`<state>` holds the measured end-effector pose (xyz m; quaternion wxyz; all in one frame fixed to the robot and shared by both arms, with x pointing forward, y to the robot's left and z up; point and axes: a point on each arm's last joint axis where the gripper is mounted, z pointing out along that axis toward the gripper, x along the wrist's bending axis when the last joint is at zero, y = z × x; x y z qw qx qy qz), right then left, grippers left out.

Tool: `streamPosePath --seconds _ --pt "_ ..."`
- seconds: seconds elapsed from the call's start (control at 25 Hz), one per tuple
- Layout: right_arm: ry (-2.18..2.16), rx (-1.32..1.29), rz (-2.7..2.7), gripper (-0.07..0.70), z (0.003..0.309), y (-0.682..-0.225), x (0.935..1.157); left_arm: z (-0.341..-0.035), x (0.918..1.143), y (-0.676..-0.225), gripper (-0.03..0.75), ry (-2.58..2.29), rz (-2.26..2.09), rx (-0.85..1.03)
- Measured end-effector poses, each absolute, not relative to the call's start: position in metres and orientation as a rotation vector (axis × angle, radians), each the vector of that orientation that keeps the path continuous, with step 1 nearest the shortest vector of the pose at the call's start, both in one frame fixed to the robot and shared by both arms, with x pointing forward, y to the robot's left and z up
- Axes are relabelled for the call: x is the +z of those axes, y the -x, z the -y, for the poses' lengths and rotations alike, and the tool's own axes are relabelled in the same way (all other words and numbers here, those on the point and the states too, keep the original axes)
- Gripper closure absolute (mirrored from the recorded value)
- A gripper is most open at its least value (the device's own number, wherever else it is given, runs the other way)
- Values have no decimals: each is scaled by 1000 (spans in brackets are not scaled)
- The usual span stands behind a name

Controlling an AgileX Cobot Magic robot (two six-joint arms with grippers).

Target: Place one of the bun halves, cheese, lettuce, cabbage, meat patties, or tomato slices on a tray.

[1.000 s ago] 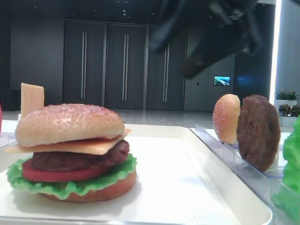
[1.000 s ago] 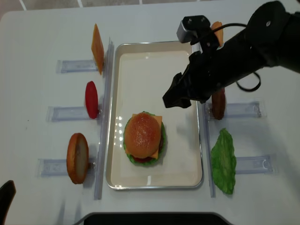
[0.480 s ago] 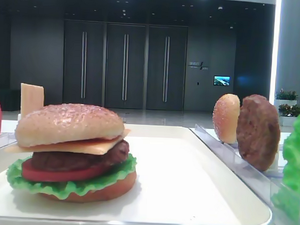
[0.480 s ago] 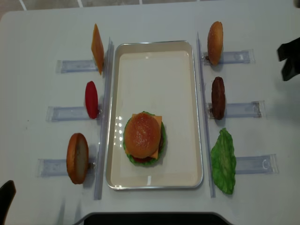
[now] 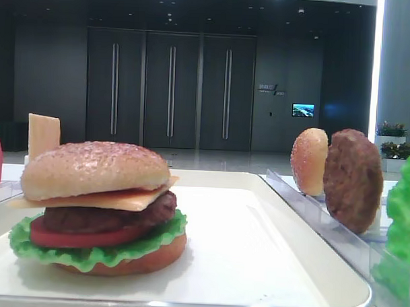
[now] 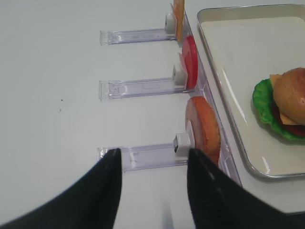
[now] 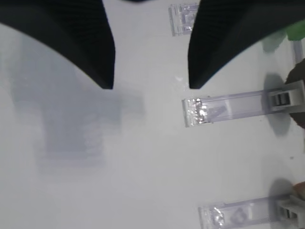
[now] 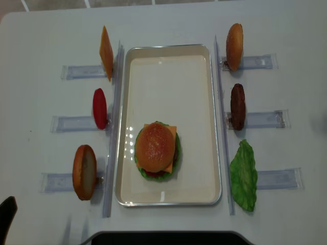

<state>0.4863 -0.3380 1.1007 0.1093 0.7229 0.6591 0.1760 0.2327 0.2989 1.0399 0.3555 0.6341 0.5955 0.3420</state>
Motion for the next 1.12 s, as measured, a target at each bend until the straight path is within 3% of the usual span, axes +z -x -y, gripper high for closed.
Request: streamPosePath --seconds 0.24,0.48,0.8,1.12 --pt "-1960 636 -1925 292 313 -441 1131 -299 1040 -233 370 -1638 -1538 884" --pt "-1851 699 -1828 292 304 -361 1128 -299 1040 -233 370 -1638 -1538 884" --pt "-1690 806 -1695 295 293 -269 1091 -299 1040 -233 374 -1638 -1538 884" --pt "-1578 884 -1603 335 287 -232 1054 -299 1040 -233 412 -1638 -1538 884"
